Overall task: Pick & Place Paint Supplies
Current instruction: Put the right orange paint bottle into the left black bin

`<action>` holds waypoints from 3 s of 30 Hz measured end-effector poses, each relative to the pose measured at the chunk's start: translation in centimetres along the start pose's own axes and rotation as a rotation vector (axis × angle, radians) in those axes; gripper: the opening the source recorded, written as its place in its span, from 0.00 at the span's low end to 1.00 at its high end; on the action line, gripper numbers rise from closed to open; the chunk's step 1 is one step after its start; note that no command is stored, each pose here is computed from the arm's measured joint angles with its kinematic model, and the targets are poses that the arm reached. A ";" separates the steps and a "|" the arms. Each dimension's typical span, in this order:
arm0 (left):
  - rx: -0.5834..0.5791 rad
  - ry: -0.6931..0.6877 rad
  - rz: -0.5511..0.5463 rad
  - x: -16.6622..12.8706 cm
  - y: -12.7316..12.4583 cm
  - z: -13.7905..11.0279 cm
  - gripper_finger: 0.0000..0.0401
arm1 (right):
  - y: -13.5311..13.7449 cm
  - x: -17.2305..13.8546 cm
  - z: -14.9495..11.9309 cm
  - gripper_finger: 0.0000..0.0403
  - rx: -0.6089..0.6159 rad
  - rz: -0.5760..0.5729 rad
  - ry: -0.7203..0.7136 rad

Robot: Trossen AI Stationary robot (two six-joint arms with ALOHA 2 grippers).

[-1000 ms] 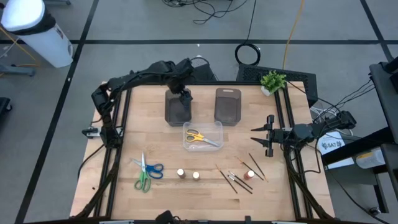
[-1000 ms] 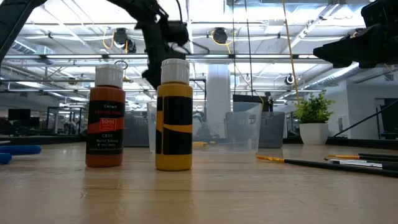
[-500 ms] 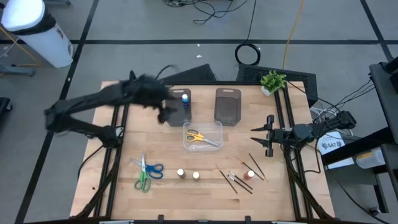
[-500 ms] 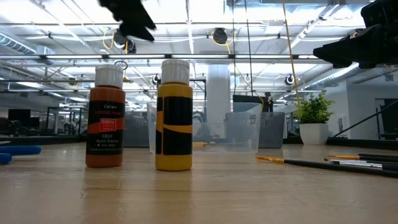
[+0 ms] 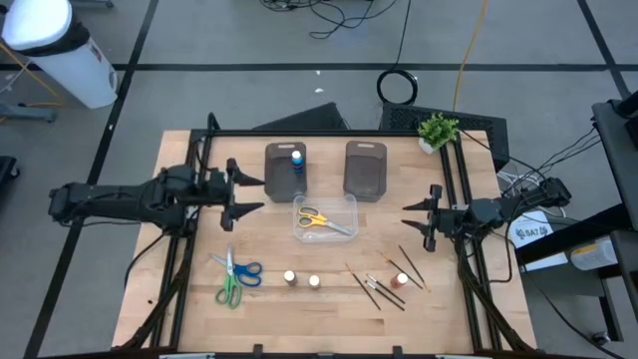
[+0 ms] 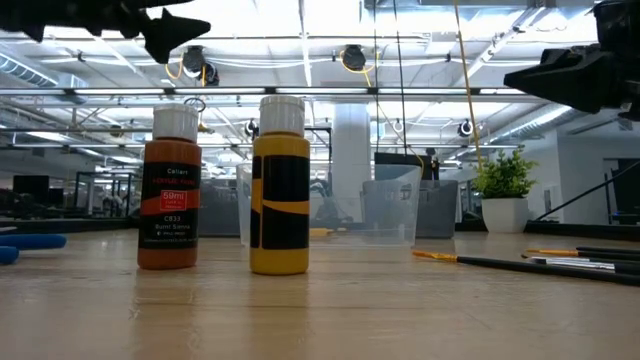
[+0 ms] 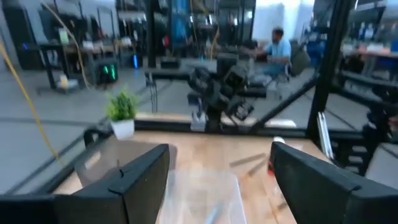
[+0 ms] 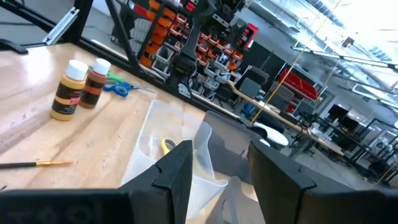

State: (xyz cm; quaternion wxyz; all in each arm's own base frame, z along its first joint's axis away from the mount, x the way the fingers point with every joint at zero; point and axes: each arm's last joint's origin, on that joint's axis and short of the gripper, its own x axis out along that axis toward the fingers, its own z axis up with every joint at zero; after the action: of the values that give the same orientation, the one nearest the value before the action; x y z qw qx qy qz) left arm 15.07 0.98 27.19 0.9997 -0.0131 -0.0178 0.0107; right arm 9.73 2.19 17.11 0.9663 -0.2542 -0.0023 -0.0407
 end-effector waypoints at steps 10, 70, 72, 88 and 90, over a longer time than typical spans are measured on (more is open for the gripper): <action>-0.005 -0.032 0.039 0.2 0.2 -2.6 0.70 | -0.4 -0.2 1.9 0.35 0.253 0.138 -0.270; -0.113 0.168 0.125 4.5 0.8 -6.9 0.68 | 8.8 0.5 -0.7 0.72 0.802 0.501 0.715; -0.124 0.166 0.126 4.5 0.8 -6.9 0.68 | 9.2 0.6 -0.4 0.71 0.780 0.504 0.667; -0.142 0.165 0.128 4.5 0.8 -6.9 0.68 | 12.1 2.1 -0.4 0.71 0.630 0.537 0.492; -0.142 0.165 0.127 4.5 0.8 -6.9 0.68 | 12.4 2.3 -0.5 0.70 0.607 0.543 0.481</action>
State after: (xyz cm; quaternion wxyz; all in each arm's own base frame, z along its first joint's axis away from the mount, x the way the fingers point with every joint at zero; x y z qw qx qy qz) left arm 19.76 1.70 20.43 0.9916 -0.0859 0.0645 0.0718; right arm 12.95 12.53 10.61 0.9457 0.0651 0.2765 0.1581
